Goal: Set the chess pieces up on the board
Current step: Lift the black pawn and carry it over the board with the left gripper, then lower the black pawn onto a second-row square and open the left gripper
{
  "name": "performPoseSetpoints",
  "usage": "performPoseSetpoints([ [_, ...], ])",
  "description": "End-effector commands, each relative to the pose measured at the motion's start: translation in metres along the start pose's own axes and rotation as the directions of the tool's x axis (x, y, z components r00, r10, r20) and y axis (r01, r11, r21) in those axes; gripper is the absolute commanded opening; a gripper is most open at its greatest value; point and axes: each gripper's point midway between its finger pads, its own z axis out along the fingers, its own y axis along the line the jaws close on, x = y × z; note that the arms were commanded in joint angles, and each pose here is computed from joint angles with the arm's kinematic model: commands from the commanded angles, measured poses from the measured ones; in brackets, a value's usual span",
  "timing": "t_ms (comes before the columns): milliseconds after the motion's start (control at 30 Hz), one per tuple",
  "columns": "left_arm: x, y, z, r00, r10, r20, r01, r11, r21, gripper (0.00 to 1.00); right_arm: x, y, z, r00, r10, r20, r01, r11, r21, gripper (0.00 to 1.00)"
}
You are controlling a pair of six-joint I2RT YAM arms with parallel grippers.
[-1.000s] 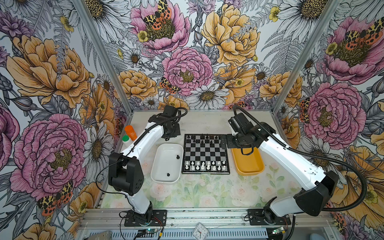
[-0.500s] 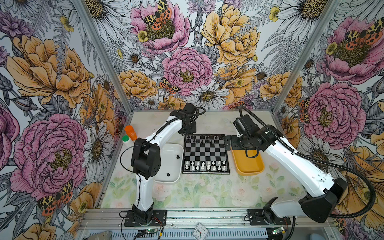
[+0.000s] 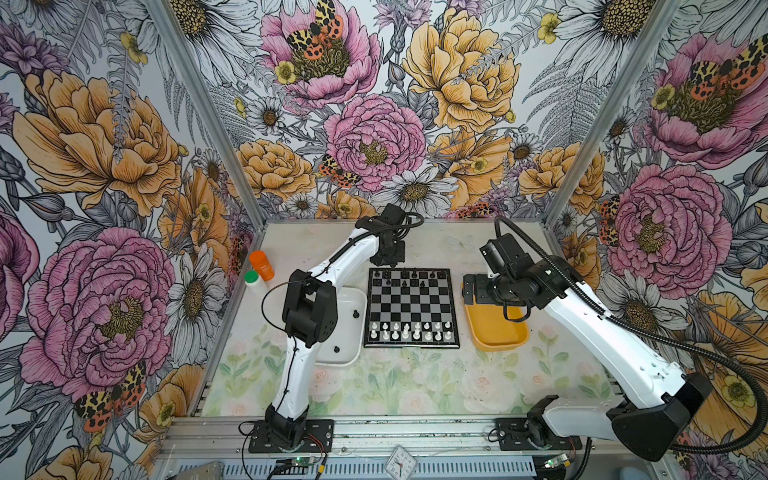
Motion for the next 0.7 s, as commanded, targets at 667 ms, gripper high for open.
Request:
performPoseSetpoints([
  [667, 0.008, -0.009, 0.035, 0.997, 0.049, -0.061, -0.048, 0.999, 0.006, 0.08, 0.0, -0.007, -0.002, 1.0, 0.019, 0.003, -0.019, 1.0, 0.015, 1.0],
])
